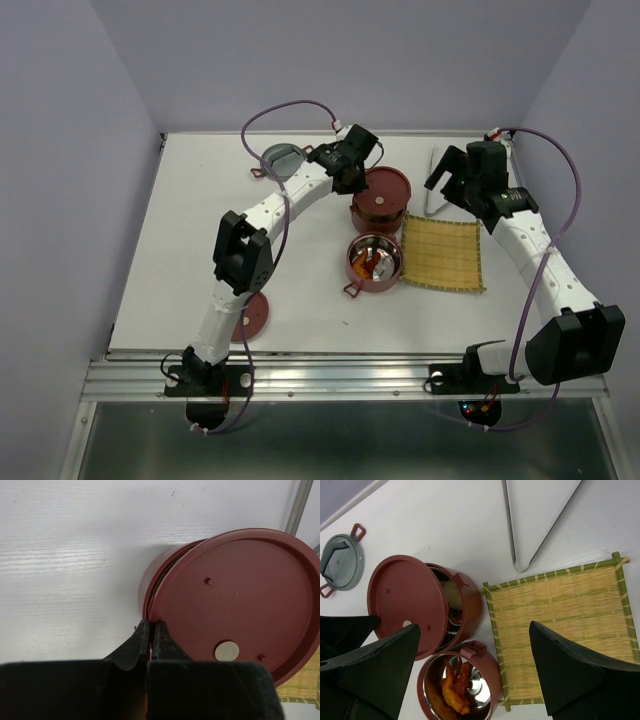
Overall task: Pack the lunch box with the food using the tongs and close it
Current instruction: Close the box lid on the packing box.
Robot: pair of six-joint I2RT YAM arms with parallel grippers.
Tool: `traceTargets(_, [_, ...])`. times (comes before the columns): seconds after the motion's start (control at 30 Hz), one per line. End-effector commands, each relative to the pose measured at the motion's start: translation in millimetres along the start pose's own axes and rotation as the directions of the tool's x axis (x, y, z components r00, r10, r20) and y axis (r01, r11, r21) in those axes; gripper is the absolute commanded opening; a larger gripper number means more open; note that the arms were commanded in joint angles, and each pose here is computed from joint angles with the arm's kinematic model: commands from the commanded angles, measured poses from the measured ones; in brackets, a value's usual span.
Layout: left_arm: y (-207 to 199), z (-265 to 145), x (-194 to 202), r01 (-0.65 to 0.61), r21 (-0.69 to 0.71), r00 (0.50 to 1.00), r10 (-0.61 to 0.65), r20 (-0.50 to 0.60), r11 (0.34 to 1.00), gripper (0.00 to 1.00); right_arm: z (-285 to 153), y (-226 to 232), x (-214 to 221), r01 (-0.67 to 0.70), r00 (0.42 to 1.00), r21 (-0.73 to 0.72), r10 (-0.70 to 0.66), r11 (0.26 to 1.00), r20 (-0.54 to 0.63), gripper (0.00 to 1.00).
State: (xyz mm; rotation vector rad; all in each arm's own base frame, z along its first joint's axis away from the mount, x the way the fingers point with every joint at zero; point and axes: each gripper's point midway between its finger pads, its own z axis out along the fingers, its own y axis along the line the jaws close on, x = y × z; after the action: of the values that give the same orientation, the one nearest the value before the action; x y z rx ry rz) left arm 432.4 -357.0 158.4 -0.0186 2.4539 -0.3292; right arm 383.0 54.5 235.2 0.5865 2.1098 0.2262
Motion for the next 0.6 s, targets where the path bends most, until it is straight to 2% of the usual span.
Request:
traceTargets(0.0, [-2.1,-1.3,-7.7,0.072,-0.022,0.997,-0.071,0.038,0.997,0.0,-3.4,6.1,-10.4,-0.007,1.0,-0.025,0.007,1.0,0.02,0.96])
traceTargets(0.57, [8.1,1.6,8.0,0.177,-0.117,0.984,-0.175,0.023,0.977,0.0,1.5,8.7,-5.0,-0.007,1.0,-0.038,0.007,0.999,-0.001,0.96])
